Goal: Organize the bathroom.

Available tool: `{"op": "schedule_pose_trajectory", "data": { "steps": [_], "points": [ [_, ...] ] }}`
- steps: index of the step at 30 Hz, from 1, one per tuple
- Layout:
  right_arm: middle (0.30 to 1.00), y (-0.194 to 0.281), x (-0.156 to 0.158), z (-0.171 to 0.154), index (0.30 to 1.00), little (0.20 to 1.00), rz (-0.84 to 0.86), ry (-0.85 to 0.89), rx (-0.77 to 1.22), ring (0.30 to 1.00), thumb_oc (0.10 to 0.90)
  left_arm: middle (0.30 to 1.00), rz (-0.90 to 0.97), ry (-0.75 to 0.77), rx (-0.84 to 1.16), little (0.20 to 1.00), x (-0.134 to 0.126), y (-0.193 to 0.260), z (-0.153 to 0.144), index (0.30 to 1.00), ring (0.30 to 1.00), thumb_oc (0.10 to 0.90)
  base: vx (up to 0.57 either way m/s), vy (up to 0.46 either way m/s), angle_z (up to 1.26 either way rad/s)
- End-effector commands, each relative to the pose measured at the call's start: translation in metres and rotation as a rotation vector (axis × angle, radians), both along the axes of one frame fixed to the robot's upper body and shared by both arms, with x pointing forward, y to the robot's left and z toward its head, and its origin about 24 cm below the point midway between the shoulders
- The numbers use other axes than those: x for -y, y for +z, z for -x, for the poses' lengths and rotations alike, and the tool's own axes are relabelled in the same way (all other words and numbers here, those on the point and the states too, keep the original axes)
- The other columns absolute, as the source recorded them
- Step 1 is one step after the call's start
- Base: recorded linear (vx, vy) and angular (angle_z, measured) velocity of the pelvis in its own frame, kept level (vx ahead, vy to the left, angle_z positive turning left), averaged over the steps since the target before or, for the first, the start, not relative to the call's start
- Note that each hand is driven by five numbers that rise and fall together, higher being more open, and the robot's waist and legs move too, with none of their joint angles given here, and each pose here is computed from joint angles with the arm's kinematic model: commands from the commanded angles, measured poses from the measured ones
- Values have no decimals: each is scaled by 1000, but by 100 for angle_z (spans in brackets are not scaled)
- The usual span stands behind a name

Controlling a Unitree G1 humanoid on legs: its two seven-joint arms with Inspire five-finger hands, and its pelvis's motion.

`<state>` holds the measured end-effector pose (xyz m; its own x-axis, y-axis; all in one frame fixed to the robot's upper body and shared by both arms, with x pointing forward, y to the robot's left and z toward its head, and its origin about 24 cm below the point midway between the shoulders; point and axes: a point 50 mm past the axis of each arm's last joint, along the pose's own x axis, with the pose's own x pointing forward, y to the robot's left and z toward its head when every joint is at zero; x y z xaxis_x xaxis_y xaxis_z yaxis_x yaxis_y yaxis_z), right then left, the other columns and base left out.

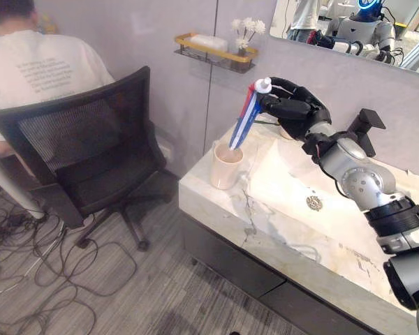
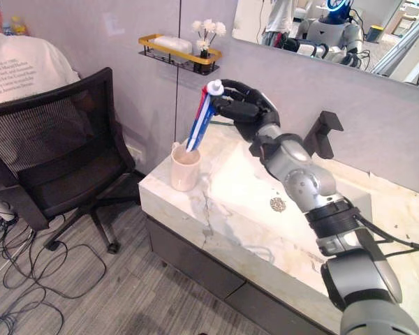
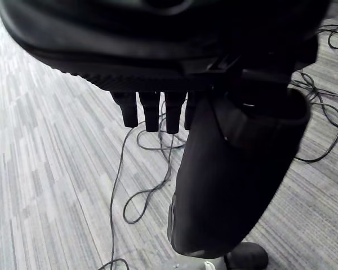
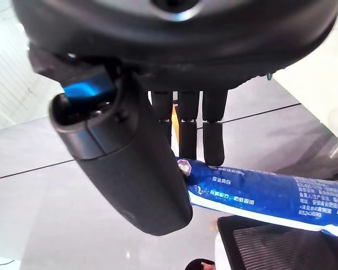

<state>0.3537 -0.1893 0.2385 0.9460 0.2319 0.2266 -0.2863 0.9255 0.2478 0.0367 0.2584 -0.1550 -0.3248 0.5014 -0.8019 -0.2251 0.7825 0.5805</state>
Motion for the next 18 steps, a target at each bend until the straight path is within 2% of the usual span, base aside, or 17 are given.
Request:
{"op": "schedule_pose_trajectory", "data": {
  "steps": [1,18],
  "points": [
    [300,84,18,21,300,300,-223,-20,394,300,400,900,-123,-37,-164,900,-30,13,29,900,900,800,0,0,0],
    [300,72,20,25,300,300,-244,-11,382,300,400,900,-119,-28,-163,900,-30,12,37,900,900,800,-1,7,0]
  ]
}}
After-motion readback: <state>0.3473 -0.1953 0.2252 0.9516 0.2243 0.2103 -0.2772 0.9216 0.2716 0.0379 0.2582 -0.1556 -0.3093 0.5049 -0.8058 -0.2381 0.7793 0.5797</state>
